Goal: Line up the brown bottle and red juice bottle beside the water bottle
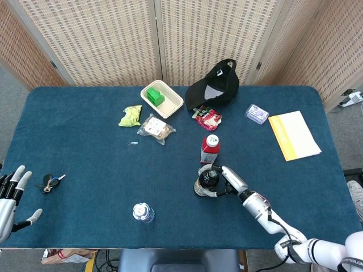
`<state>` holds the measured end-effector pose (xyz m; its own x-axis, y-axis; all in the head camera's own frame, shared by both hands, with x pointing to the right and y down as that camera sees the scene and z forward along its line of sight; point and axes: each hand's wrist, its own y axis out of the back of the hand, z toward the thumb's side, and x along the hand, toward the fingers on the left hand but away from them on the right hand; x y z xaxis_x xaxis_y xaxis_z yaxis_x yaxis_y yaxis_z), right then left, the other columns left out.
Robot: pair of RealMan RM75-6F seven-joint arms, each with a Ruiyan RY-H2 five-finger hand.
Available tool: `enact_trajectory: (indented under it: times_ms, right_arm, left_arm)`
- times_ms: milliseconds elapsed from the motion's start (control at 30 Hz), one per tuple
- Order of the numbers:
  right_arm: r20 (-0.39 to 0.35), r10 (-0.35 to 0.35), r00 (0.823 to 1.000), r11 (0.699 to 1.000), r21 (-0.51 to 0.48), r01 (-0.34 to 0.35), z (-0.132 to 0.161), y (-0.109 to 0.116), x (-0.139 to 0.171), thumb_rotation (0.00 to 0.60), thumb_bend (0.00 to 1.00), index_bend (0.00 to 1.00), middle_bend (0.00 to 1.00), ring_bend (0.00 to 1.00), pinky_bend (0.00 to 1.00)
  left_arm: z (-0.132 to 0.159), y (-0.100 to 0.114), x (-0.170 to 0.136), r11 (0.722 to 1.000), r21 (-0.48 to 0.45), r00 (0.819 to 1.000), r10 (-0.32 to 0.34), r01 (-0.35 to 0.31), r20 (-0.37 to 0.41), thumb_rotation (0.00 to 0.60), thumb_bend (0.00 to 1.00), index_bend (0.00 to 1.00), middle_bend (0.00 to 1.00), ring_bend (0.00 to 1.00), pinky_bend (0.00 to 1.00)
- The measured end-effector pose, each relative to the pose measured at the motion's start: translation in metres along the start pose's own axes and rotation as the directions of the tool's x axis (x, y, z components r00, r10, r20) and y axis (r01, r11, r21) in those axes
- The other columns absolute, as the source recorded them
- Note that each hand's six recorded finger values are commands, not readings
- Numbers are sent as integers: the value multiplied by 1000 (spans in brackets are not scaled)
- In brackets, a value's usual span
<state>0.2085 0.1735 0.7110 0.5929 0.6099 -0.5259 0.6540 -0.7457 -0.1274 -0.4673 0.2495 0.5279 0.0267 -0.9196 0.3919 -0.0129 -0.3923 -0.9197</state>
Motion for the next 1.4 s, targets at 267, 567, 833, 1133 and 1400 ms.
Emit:
enact_trajectory:
  times_ms: [267,567,833,1133,1400]
  right_arm:
    - [-50,16,999,1000,-10,-17,12,-6,6,600,365,546,475,361,316]
    - [-106,113,988,993,38,-110,36,-29,2,600,366,554,488,370,318]
    - [-116,217,969,971,131,-202,49,-58,-8,600,365,555,489,370,317]
    - [-125,293,948,944,193,-267,57,-83,-13,600,365,554,489,370,317]
    - [-126,312,942,930,244,-275,59,-86,-13,600,365,555,472,351,318]
  left_arm:
    - [1,0,1,1000,-2,1000,4,-4,3,600,168,13,0,36,35]
    - [2,1,0,1000,-1,1000,7,-7,5,600,168,13,0,36,35]
    - [-2,1,-1,1000,-3,1000,8,-8,-7,600,169,13,0,36,35]
    - [-5,0,-2,1000,-6,1000,9,-9,-15,600,168,13,0,36,35]
    - [-4,-1,0,1000,-8,1000,4,-5,-7,600,168,13,0,36,35]
